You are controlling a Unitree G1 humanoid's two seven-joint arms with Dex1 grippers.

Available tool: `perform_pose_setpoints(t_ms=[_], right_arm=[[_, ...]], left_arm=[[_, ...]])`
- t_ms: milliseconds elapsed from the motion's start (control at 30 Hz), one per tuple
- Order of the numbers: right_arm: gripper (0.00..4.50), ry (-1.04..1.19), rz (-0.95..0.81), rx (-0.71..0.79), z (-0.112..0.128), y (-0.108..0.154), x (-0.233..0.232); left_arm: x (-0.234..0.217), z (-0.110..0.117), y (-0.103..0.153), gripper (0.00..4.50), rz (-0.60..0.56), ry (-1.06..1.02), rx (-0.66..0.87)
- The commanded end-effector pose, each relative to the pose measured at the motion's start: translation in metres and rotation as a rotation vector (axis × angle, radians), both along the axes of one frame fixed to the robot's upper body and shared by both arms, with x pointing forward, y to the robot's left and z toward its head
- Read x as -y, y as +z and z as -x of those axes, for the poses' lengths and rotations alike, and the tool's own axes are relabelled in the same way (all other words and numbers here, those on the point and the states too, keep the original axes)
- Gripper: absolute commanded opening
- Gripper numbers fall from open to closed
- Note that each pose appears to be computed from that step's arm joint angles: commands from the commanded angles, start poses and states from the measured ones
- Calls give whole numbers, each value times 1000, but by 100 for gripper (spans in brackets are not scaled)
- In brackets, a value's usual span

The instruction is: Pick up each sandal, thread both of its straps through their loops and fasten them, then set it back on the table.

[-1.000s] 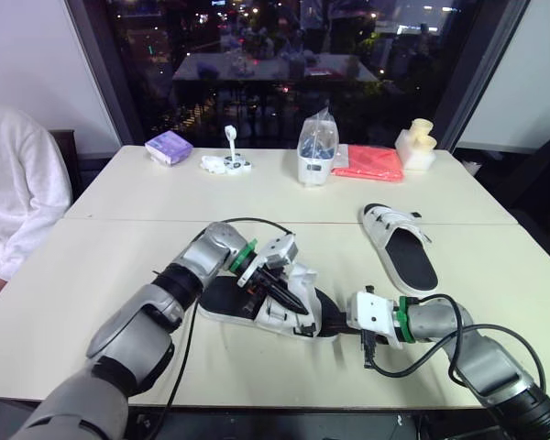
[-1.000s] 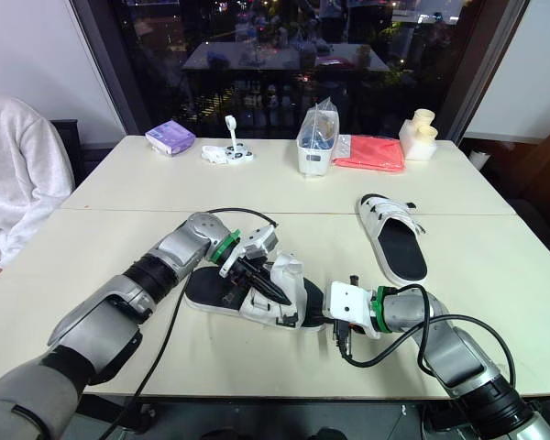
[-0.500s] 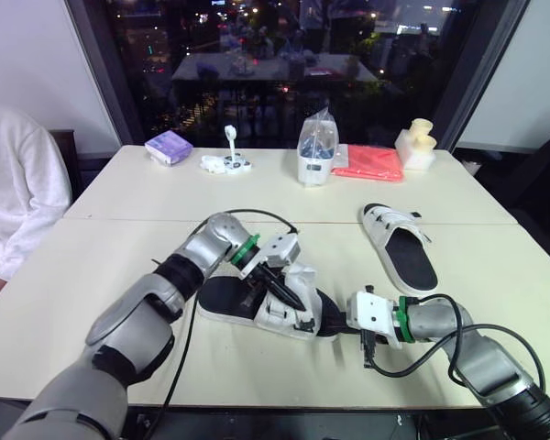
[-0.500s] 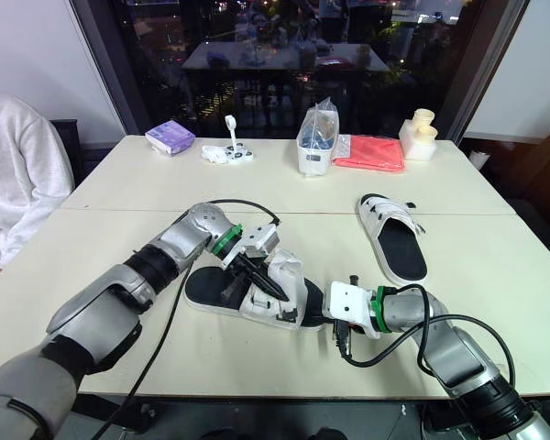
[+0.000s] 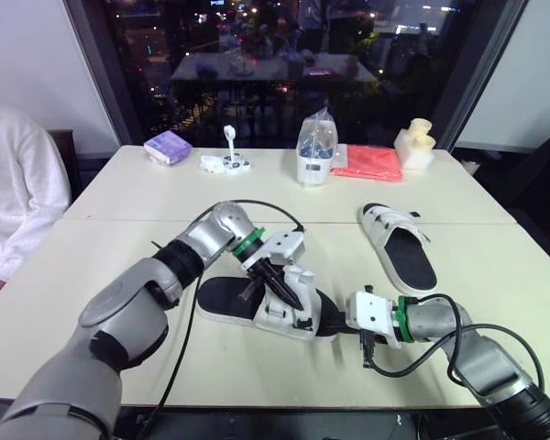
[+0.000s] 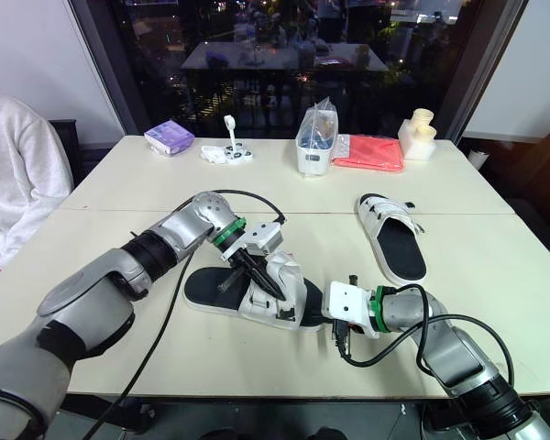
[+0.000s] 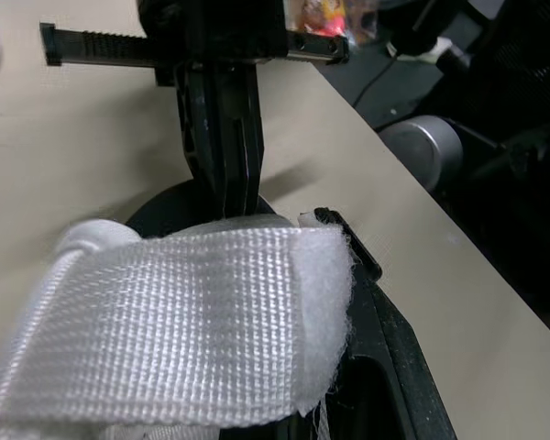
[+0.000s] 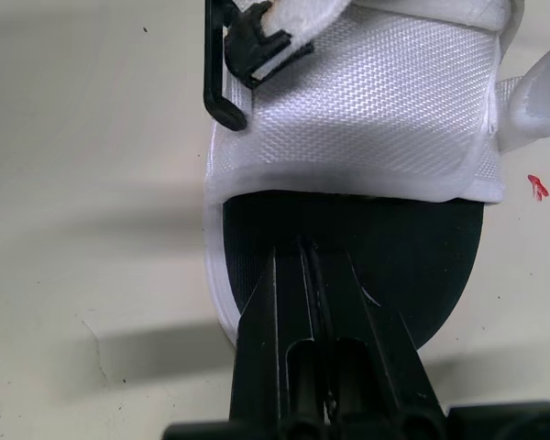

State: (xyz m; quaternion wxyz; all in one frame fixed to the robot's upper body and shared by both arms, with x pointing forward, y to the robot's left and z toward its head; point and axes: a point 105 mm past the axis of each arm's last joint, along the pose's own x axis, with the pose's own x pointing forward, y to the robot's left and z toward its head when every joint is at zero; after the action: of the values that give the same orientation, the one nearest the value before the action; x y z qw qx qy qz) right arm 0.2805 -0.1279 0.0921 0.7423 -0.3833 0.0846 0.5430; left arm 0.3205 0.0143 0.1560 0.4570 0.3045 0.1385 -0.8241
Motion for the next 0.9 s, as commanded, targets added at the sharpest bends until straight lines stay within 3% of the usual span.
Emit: perform_pose_setpoints(t_ms=[33,533,900], right_arm=[[0,-14,31,-59,3,-18,1],[0,-25,28,-59,4,-20,1],[0,-39,26,-55,4,-20,2]], left_arm=[[-2,-2,6,8,-29,-22,38],[5,-10,-4,8,-205,-156,217],[14,-1,6,8,-171,-198,200]])
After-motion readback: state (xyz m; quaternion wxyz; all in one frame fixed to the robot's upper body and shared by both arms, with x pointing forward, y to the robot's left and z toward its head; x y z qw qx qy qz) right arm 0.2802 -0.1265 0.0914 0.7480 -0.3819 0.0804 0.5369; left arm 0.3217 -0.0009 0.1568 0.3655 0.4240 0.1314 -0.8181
